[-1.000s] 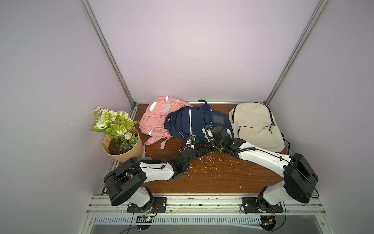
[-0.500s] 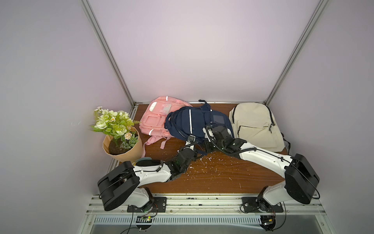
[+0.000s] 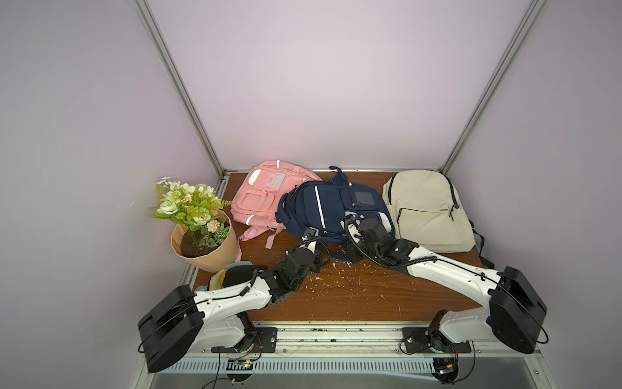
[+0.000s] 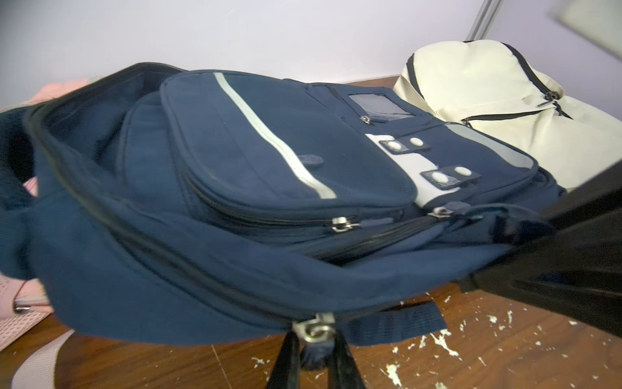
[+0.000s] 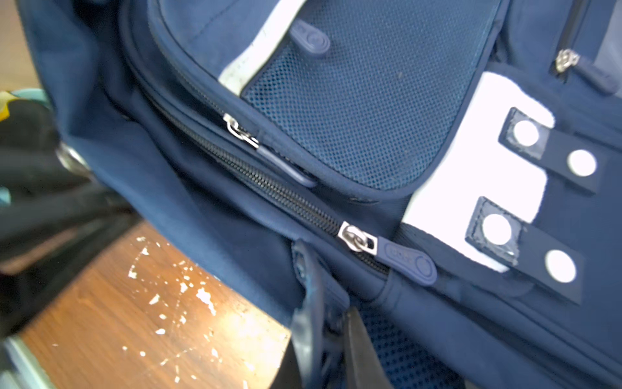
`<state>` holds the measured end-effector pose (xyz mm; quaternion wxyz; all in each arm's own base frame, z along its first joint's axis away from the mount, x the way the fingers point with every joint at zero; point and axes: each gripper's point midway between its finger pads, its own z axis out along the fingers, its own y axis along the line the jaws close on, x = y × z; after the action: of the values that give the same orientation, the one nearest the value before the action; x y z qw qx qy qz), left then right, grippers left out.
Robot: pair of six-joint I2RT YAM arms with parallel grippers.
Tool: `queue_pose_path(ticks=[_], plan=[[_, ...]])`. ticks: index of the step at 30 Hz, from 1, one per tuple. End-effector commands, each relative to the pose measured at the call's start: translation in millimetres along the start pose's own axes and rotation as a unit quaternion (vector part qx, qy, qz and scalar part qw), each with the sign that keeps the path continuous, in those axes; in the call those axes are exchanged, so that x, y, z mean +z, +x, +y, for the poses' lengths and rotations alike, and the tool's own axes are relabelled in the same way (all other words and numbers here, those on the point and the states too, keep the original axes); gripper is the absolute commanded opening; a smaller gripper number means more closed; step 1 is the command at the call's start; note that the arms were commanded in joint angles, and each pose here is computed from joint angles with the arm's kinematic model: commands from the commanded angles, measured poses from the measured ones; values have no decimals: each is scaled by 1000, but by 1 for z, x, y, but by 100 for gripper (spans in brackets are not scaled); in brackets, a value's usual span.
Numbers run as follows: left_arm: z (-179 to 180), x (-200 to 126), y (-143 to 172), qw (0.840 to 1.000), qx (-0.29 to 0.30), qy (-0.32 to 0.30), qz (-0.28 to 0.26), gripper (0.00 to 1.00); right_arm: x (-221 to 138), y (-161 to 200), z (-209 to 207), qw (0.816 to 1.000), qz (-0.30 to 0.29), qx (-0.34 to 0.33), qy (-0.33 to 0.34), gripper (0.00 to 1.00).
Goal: Zip up the backpack
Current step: Zip the zipper on the backpack.
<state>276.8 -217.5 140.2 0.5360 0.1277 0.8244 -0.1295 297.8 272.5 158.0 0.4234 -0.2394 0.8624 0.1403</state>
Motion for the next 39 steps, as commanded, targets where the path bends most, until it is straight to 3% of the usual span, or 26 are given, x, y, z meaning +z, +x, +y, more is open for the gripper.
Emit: queue_pose_path(ticks=[1, 8, 12, 17, 27, 33, 39], plan=[[26, -5, -1, 999, -25, -39, 1, 0, -12, -13, -26, 998, -30, -5, 62, 0], [56, -17, -11, 992, -64, -111, -15, 0, -13, -8, -46, 992, -25, 18, 120, 0], [54, -15, -11, 990, -87, -110, -15, 0, -12, -18, -37, 994, -37, 25, 95, 0], [31, -36, -35, 989, -46, -129, -51, 0, -8, -33, -36, 993, -40, 15, 106, 0], [26, -60, -29, 993, -68, -65, -64, 0, -15, -93, -82, 971, -72, 18, 226, 0], [-16, -44, -10, 999, -33, 33, -21, 0, 2, -71, -135, 959, -23, 79, 273, 0], [-42, -21, 14, 997, -16, 69, 29, 0, 0, -46, -128, 966, -16, 90, 243, 3]])
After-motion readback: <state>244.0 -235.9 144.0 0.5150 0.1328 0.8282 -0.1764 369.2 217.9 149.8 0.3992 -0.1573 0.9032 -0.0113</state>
